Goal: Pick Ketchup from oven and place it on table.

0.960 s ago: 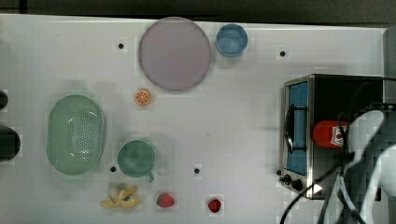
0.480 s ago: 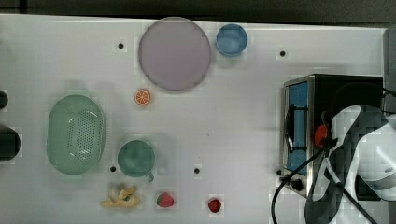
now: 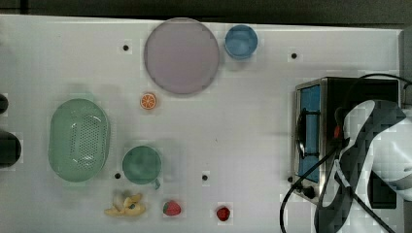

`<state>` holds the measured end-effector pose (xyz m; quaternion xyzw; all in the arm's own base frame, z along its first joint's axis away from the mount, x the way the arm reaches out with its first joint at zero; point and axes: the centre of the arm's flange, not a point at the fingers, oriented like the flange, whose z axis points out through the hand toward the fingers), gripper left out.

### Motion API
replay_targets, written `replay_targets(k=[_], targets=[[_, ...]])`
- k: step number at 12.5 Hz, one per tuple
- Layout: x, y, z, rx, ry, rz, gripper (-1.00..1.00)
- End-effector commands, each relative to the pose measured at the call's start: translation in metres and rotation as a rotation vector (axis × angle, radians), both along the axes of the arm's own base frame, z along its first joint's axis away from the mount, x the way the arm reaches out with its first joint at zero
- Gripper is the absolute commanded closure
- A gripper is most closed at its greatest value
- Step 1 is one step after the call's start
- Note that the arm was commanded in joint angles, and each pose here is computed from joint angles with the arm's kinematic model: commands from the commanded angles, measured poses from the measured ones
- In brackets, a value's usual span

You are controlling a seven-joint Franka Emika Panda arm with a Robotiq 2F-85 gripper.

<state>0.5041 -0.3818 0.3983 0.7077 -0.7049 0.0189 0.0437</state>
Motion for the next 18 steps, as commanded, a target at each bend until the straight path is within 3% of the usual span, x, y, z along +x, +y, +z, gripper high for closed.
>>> replay_targets(k=[1, 3, 6, 9, 11, 15, 18], targets=[[0.013, 0.045, 0.126, 0.050, -0.071, 0.083, -0.21], [0.030, 0.135, 0.163, 0.150, -0.037, 0.245, -0.21], [0.057, 0.235, 0.183, 0.164, -0.064, 0.437, -0.21], [0.070, 0.302, 0.169, 0.186, -0.031, 0.555, -0.21], [0.071, 0.340, 0.144, 0.203, 0.007, 0.616, -0.21], [0.055, 0.362, 0.025, 0.162, 0.099, 0.668, -0.21], [0.041, 0.360, -0.045, 0.154, 0.106, 0.659, -0.21]])
